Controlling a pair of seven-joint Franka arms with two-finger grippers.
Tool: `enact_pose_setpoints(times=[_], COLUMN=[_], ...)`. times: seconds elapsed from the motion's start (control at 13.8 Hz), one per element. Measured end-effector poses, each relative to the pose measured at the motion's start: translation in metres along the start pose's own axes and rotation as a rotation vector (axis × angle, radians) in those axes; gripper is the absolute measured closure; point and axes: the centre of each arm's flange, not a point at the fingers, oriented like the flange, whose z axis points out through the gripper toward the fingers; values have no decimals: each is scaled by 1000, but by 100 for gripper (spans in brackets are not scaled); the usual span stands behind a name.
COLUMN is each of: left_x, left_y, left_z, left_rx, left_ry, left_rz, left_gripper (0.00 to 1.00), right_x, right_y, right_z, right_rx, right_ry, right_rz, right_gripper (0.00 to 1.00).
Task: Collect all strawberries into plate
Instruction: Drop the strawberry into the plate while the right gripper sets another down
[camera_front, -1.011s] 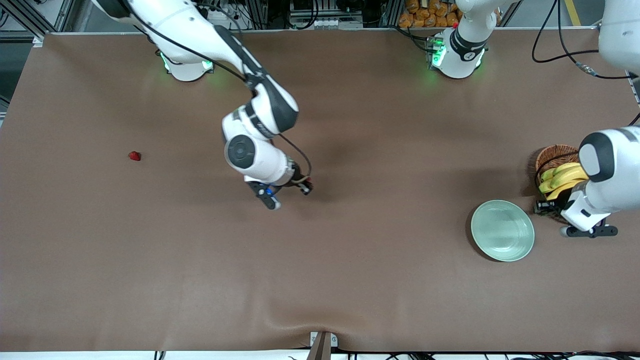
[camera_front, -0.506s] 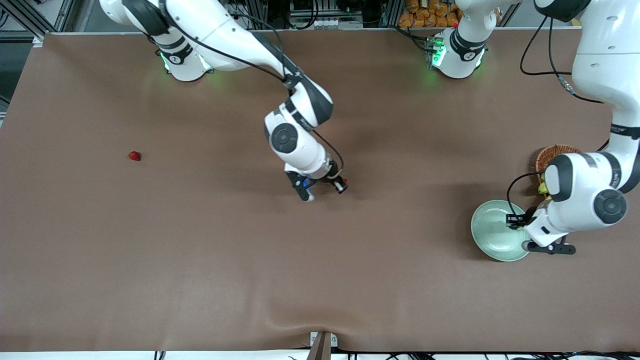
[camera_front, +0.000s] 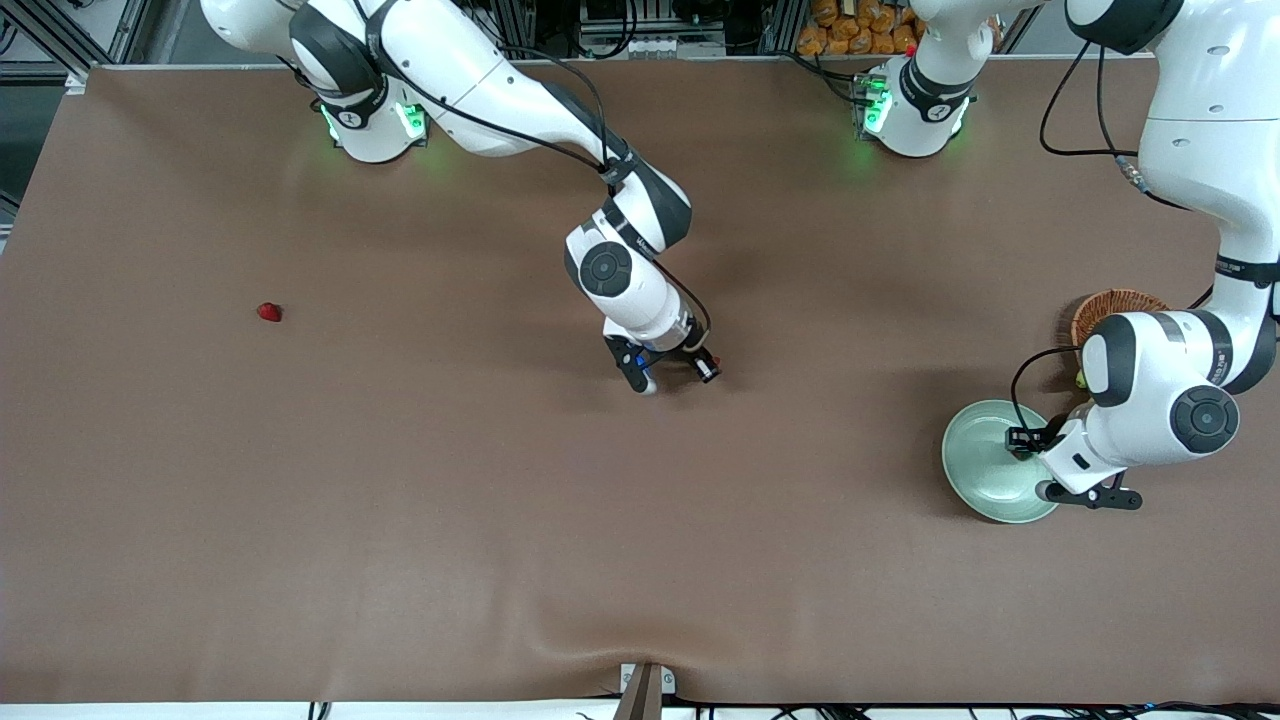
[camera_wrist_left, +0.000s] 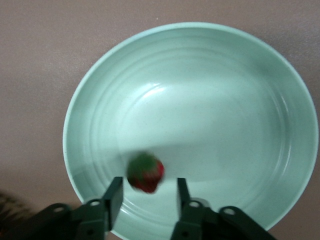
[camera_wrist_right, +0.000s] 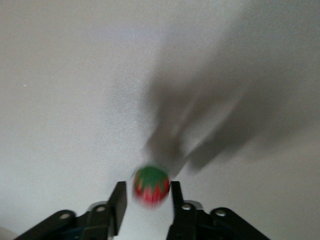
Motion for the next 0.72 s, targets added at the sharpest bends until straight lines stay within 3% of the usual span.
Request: enact_pose_setpoints(times=[0.29,0.36,0.51,0.72], left_x=[6,6,9,12], left_y=[11,25,63,138], left_z=[-25,-33,-47,-55], left_rx=[8,11,20,30], left_ry=[26,21,17,24], left_rz=[17,18,-2,-33], left_gripper=[4,0,0,0], right_x=[3,6,26,58], right_y=[-13,-17,-30,-51], right_z=[-13,-19,-39,-85], right_rx=[20,3,-50,-80], right_ry=[4,5,13,37], right_rz=[5,8,19,-42], right_gripper=[12,3,0,0])
